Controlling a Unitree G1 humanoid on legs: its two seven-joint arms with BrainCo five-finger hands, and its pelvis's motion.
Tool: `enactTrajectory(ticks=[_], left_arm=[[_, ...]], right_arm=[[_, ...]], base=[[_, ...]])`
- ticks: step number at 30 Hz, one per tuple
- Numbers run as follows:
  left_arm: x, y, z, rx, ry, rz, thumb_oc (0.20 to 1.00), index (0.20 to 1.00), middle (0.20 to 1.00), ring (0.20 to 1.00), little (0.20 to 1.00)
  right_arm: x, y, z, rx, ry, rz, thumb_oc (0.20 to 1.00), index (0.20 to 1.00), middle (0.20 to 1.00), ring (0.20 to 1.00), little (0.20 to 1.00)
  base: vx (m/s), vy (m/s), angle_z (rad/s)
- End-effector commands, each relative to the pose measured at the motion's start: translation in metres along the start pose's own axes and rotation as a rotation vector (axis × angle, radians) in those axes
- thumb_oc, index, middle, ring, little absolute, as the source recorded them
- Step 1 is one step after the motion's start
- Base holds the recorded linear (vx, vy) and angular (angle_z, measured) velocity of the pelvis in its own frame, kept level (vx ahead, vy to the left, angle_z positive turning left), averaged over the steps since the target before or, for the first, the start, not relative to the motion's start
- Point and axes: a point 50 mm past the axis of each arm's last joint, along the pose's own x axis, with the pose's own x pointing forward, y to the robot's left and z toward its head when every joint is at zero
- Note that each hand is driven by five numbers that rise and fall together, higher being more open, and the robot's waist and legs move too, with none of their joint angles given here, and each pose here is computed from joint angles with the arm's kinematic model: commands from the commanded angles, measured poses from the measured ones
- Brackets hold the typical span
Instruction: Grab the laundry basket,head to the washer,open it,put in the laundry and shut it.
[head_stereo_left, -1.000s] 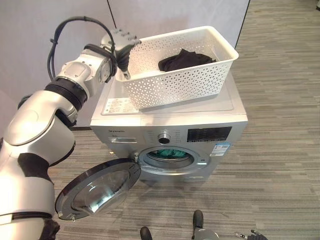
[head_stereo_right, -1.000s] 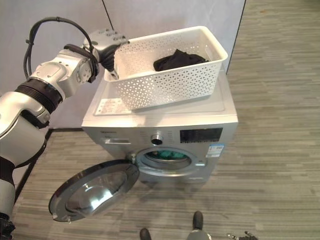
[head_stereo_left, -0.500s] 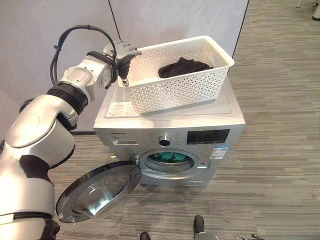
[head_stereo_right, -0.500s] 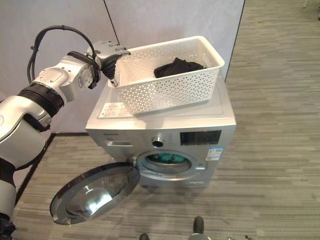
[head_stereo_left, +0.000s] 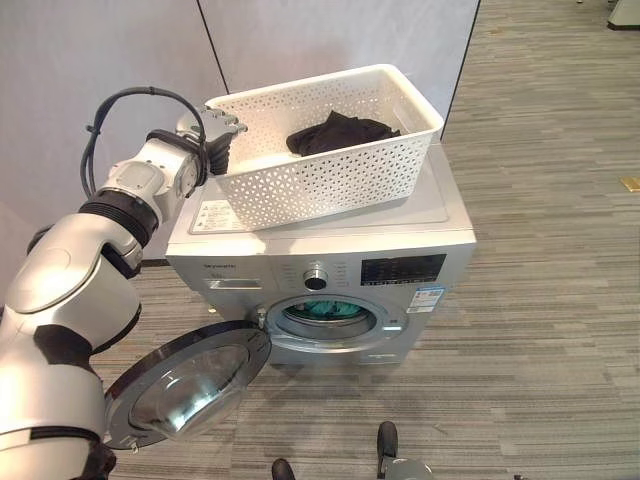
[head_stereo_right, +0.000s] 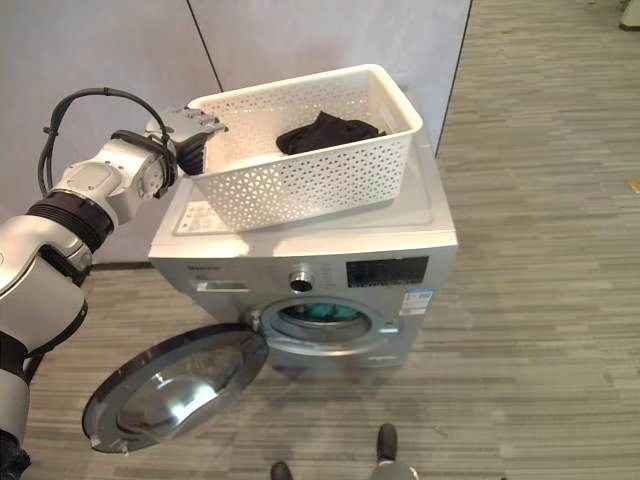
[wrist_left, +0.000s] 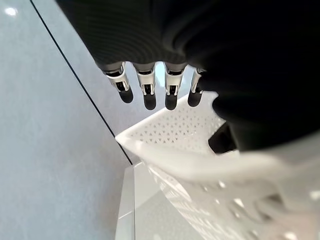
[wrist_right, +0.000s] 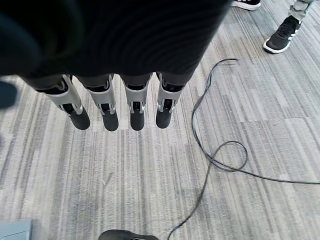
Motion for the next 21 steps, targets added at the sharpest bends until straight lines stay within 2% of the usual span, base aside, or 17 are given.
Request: enactTrajectory(ticks=[1,2,5,9,13,16,19,20,21], left_arm=[[-0.009,0.084,-0.04,-0.102,0.161,0.296,1.0,1.0,1.0,1.0,1.0],[-0.009,0.084,-0.04,-0.102,0.161,0.296,1.0,1.0,1.0,1.0,1.0],[-0.01,0.124,-0.022,-0.1,0.106,0.413,1.0,1.0,1.0,1.0,1.0],[-0.011,0.147,-0.013,-0.044,0.091,0.45,1.0,1.0,1.0,1.0,1.0],[-0.014,0.164,-0.006,0.012,0.063,0.42,1.0,1.0,1.0,1.0,1.0],[-0.016,0.176,0.004,-0.077,0.005,0.465,1.0,1.0,1.0,1.0,1.0],[-0.015,0.169,0.003,-0.184,-0.023,0.454,1.0,1.0,1.0,1.0,1.0],[-0.012,0.153,-0.004,-0.274,-0.015,0.404,1.0,1.0,1.0,1.0,1.0],[-0.012,0.153,-0.004,-0.274,-0.015,0.403,1.0,1.0,1.0,1.0,1.0]], right_arm=[[0.002,0.012,0.012,0.0,-0.035,0.019,1.0,1.0,1.0,1.0,1.0],[0.002,0.012,0.012,0.001,-0.036,0.02,1.0,1.0,1.0,1.0,1.0],[0.003,0.013,0.02,-0.001,-0.058,0.026,1.0,1.0,1.0,1.0,1.0],[0.003,0.012,0.021,-0.013,-0.057,0.026,1.0,1.0,1.0,1.0,1.0],[0.001,0.004,0.001,0.006,0.021,0.007,1.0,1.0,1.0,1.0,1.0],[-0.001,0.001,-0.01,0.027,0.058,0.003,1.0,1.0,1.0,1.0,1.0],[-0.001,-0.001,-0.012,0.057,0.068,-0.013,1.0,1.0,1.0,1.0,1.0],[-0.001,-0.002,-0.013,0.071,0.072,-0.019,1.0,1.0,1.0,1.0,1.0],[-0.001,-0.002,-0.013,0.07,0.072,-0.02,1.0,1.0,1.0,1.0,1.0]], base=[[0.02,-0.034,0.18],[0.02,-0.02,0.22],[0.03,-0.024,0.05],[0.04,-0.014,-0.02],[0.06,-0.003,0.0],[0.02,-0.003,0.0],[0.0,0.0,-0.02],[-0.01,0.002,-0.09],[0.0,-0.004,-0.14]])
